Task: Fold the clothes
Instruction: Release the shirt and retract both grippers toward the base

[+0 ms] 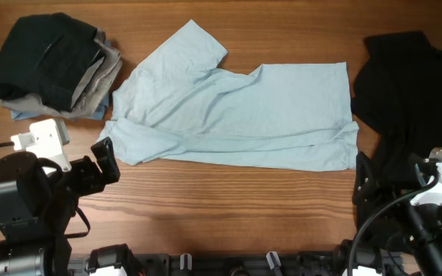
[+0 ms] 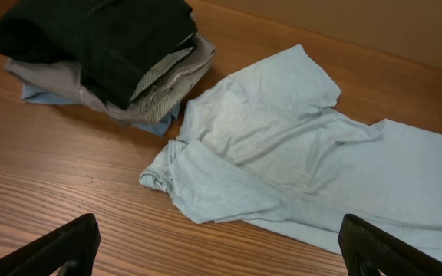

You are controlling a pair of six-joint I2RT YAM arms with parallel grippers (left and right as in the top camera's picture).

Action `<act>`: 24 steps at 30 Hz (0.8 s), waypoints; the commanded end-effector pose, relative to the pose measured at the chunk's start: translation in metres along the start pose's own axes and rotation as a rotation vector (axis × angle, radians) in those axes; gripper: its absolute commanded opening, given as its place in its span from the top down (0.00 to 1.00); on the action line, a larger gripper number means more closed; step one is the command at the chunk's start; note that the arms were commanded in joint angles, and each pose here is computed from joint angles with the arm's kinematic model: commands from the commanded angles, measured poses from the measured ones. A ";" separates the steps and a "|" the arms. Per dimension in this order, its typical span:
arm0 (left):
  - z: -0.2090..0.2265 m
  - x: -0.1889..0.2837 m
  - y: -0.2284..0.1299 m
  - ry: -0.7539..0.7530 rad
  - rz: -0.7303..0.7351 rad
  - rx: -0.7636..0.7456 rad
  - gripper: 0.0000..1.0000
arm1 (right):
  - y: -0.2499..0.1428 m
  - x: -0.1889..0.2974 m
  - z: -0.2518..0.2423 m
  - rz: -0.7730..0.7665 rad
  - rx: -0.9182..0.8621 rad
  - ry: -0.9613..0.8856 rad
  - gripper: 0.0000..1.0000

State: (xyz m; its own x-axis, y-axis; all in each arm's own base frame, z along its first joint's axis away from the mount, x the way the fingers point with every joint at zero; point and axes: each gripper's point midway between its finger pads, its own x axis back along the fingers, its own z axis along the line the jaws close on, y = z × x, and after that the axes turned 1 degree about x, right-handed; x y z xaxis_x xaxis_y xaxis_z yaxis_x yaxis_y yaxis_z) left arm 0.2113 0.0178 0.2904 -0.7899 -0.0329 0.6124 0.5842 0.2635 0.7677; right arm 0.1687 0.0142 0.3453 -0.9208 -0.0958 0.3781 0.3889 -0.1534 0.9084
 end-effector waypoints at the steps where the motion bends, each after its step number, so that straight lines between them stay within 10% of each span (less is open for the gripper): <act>1: 0.002 0.000 0.001 0.015 -0.006 -0.010 0.00 | -0.002 0.001 -0.002 0.005 0.009 -0.014 0.00; 24: 0.000 0.000 0.012 0.004 -0.048 -0.013 0.00 | -0.010 0.001 -0.003 0.036 0.000 -0.017 0.00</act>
State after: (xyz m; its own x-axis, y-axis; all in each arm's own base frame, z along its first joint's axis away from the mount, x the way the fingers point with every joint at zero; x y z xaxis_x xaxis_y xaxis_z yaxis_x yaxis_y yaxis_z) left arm 0.2113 0.0178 0.2904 -0.7899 -0.0329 0.6124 0.5842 0.2635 0.7677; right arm 0.1647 0.0144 0.3363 -0.9050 -0.0955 0.4144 0.4249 -0.1613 0.8907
